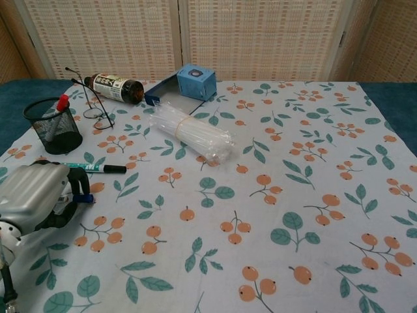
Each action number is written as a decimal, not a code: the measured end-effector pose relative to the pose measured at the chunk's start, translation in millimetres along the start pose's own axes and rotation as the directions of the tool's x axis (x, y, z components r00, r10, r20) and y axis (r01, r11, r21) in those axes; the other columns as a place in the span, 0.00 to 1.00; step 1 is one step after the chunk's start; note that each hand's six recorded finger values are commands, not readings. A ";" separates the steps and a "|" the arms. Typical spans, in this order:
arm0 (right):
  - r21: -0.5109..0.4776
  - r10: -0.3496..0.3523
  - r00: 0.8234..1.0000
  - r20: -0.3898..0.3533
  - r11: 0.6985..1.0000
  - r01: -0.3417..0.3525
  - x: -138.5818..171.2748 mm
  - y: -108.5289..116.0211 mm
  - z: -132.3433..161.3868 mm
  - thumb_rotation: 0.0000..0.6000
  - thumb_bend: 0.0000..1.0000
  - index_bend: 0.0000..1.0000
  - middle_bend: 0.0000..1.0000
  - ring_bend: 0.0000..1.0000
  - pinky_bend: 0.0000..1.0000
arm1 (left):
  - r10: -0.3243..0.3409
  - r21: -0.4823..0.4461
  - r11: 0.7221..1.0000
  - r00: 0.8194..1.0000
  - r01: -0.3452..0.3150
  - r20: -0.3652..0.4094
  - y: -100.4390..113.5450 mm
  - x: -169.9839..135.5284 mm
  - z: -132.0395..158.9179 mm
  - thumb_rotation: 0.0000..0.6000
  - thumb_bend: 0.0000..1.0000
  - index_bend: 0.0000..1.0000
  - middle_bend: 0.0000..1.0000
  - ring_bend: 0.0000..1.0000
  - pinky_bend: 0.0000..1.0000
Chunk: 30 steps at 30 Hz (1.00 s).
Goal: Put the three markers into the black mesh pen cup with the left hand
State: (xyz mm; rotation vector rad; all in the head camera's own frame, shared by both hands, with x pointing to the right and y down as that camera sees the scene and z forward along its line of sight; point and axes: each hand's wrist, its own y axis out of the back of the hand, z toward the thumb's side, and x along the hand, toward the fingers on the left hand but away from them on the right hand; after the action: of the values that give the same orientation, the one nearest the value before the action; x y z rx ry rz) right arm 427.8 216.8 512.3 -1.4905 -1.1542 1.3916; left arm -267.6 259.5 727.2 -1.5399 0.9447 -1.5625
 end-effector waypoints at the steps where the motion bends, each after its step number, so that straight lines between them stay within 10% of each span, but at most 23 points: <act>1: -0.001 -0.001 1.000 0.000 1.000 0.001 0.0 0.2 -0.1 1.00 0.10 0.41 0.22 0.33 0.16 | 0.013 -0.003 1.000 1.000 -0.013 0.004 4.4 0.1 0.1 1.00 0.43 0.50 0.67 0.28 0.19; 9: -0.021 -0.025 1.000 0.010 0.999 0.025 -0.1 6.0 -4.0 1.00 0.10 0.41 0.22 0.33 0.16 | 0.094 -0.168 0.982 0.994 -0.084 0.048 69.6 8.1 -4.9 1.00 0.43 0.51 0.67 0.28 0.19; 13: -0.032 -0.029 1.000 0.010 0.999 0.029 0.1 6.8 -4.4 1.00 0.10 0.41 0.22 0.33 0.16 | 0.076 -0.382 0.924 0.992 -0.030 0.105 120.8 20.6 -14.0 1.00 0.43 0.52 0.68 0.27 0.19; 16: -0.037 -0.028 1.000 0.010 0.999 0.028 0.3 6.6 -4.9 1.00 0.10 0.41 0.22 0.33 0.16 | 0.040 -0.555 0.829 0.983 0.068 0.179 155.0 33.2 -18.9 1.00 0.43 0.52 0.69 0.27 0.19; 23: -0.020 -0.033 0.999 0.022 0.999 0.034 -0.2 7.4 -7.1 1.00 0.10 0.41 0.22 0.33 0.16 | -0.062 -0.830 0.463 0.946 0.311 0.320 190.6 80.8 -31.0 1.00 0.42 0.56 0.73 0.27 0.18; 26: -0.015 -0.028 0.999 0.025 0.999 0.028 -0.6 5.8 -7.1 1.00 0.10 0.41 0.22 0.33 0.16 | -0.102 -0.872 0.349 0.939 0.343 0.328 201.1 107.4 -49.2 1.00 0.42 0.58 0.73 0.27 0.18; 30: -0.007 -0.024 0.999 0.025 1.000 0.025 -0.8 4.6 -6.2 1.00 0.10 0.41 0.22 0.33 0.16 | -0.144 -0.884 0.341 0.947 0.319 0.286 215.8 146.0 -87.2 1.00 0.42 0.58 0.74 0.27 0.18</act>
State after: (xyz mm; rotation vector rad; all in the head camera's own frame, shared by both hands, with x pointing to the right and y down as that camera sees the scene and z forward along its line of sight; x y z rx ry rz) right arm 434.4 215.0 508.8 -1.4635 -1.1906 1.3942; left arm -355.0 31.3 601.6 -2.6473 1.7498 -0.9902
